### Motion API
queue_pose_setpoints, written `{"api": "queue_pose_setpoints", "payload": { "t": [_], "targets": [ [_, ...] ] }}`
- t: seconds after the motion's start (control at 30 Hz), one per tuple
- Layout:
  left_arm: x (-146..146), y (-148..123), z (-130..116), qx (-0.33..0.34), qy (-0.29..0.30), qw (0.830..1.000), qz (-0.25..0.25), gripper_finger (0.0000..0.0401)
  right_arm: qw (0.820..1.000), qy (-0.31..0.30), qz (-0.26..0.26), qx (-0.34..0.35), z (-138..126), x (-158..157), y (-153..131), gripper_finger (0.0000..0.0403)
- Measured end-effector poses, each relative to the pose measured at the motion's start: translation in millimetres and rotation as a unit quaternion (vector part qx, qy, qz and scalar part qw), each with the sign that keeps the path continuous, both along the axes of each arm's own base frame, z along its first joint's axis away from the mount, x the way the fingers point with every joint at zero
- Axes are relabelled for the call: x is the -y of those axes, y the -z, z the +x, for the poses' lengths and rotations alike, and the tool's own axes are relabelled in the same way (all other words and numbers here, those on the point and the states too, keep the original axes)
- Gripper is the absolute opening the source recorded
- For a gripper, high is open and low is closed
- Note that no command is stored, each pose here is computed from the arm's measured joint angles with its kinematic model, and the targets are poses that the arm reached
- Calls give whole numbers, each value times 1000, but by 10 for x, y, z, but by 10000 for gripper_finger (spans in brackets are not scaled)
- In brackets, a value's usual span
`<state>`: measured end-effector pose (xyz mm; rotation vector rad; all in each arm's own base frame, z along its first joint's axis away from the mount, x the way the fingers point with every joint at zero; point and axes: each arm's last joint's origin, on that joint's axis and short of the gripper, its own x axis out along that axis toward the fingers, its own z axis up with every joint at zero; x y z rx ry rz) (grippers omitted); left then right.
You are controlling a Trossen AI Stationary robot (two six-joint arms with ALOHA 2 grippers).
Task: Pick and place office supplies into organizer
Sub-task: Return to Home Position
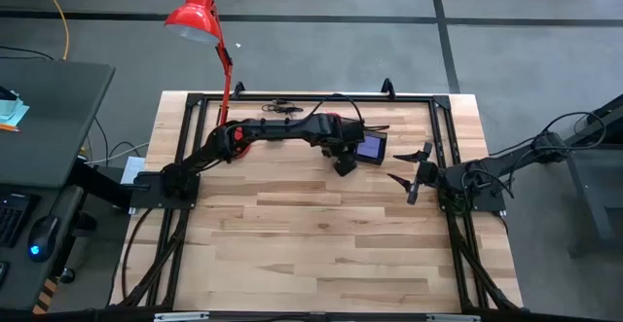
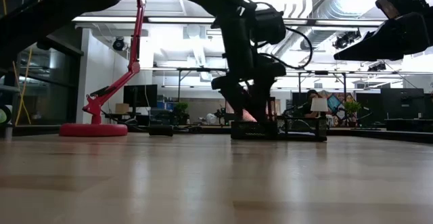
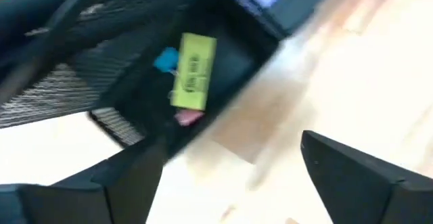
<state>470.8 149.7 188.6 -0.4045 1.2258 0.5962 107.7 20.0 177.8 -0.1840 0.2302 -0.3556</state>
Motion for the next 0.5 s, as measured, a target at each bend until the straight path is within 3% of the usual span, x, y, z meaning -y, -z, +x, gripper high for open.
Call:
{"api": "queue_pose_setpoints", "payload": {
  "t": [0.1,0.23,0.4,0.5],
  "targets": [
    [83,-1,24,7,8,1000,-22,347,1000,0,0,0,0,0,0,259],
    [238,-11,99,10,54,998,9,363,1000,0,0,0,0,0,0,259],
    [397,-58,263,61,158,985,43,378,1000,0,0,0,0,0,0,259],
    [449,-105,335,112,225,968,5,386,1000,0,0,0,0,0,0,259]
  ]
}}
